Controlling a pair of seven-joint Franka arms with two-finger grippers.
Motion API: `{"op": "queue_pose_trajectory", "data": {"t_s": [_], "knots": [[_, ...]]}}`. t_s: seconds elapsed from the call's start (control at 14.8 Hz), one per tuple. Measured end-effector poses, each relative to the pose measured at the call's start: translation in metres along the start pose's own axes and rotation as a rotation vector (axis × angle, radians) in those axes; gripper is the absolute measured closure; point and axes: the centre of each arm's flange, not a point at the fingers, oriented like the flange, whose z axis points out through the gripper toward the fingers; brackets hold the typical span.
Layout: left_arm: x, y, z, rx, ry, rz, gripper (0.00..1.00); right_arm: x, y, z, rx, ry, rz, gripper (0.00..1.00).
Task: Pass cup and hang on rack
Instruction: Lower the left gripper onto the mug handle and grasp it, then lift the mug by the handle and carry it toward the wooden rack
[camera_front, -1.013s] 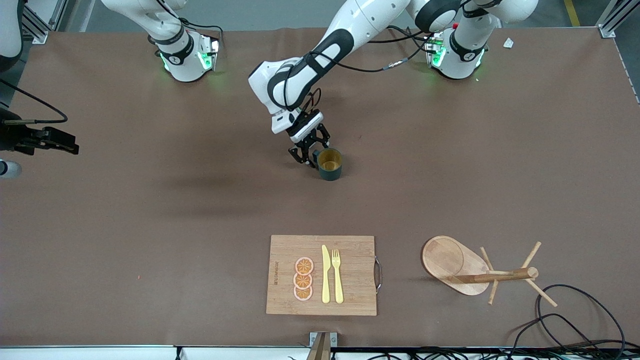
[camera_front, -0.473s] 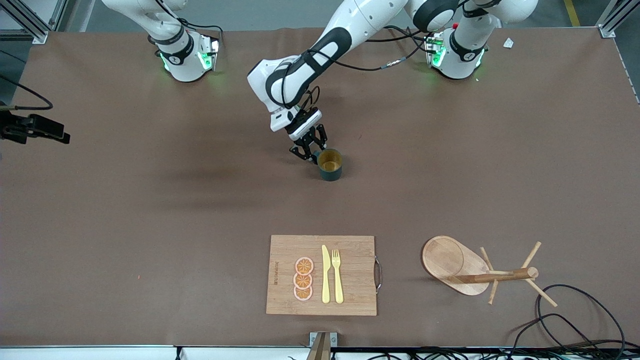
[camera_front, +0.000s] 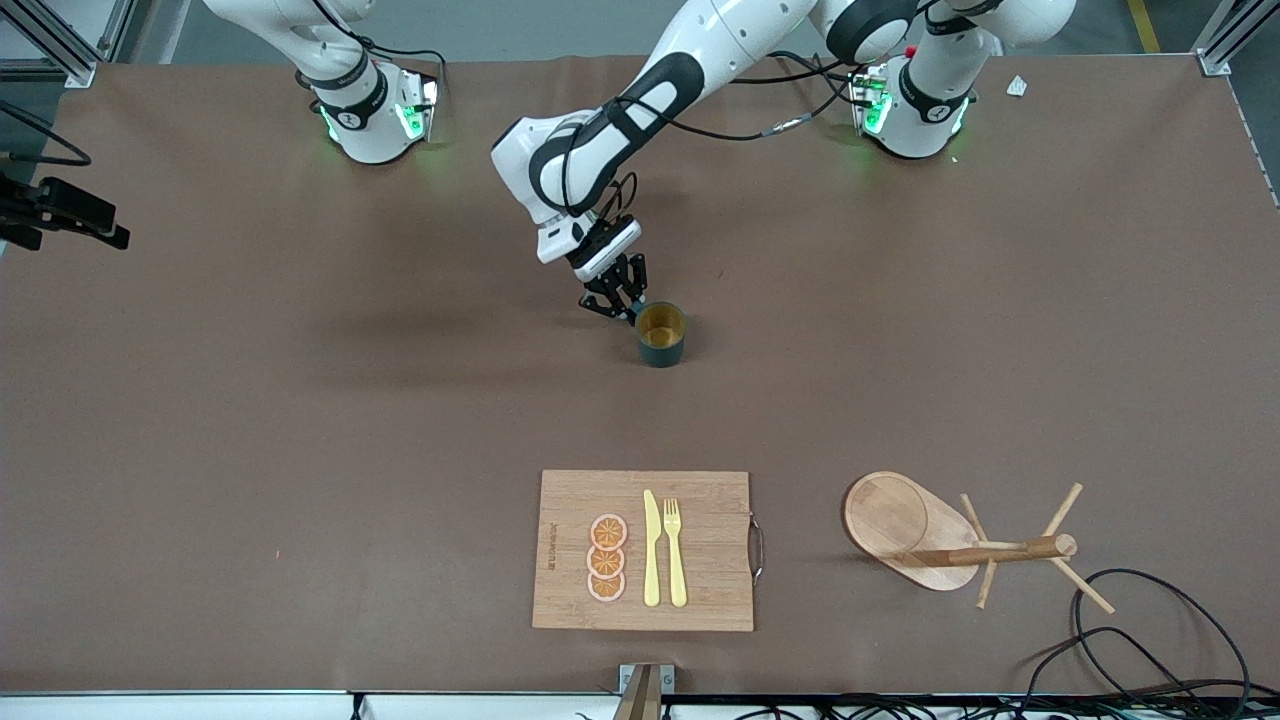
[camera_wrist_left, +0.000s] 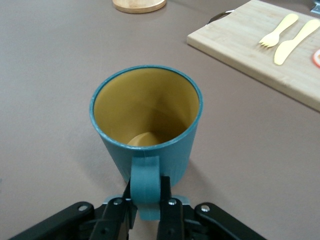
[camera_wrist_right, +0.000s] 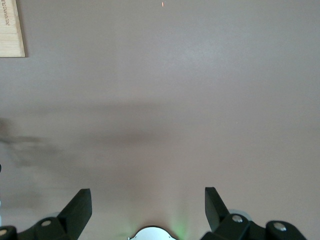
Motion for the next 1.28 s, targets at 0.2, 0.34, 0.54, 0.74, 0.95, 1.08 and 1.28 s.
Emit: {"op": "queue_pose_trajectory", "data": {"t_s": [0.2,0.34,0.54,0.74,0.95,1.08,1.28], "knots": [[0.052,0.019,-0.009,0.009,-0.042,0.010,0.79,-0.007,-0.003,-0.002,0.001,0.010,-0.007,0.00],[0.102,0.031,-0.016,0.024,-0.105,0.001,0.79,-0.013,-0.005,-0.002,0.001,0.014,-0.011,0.00],[0.191,0.045,-0.035,0.012,-0.251,-0.038,0.79,-0.023,-0.006,-0.005,0.003,0.022,-0.013,0.00],[0.284,0.048,-0.045,-0.020,-0.399,-0.064,0.79,-0.027,-0.006,-0.006,0.003,0.035,-0.014,0.00],[0.362,0.041,-0.034,-0.027,-0.567,-0.105,0.79,-0.026,-0.006,-0.005,0.003,0.036,-0.015,0.00],[0.412,0.034,-0.015,-0.047,-0.666,-0.138,0.79,-0.026,-0.006,-0.005,0.003,0.036,-0.015,0.00],[0.474,0.025,0.014,-0.106,-0.789,-0.214,0.79,-0.026,-0.007,-0.005,0.003,0.035,-0.015,0.00]]}}
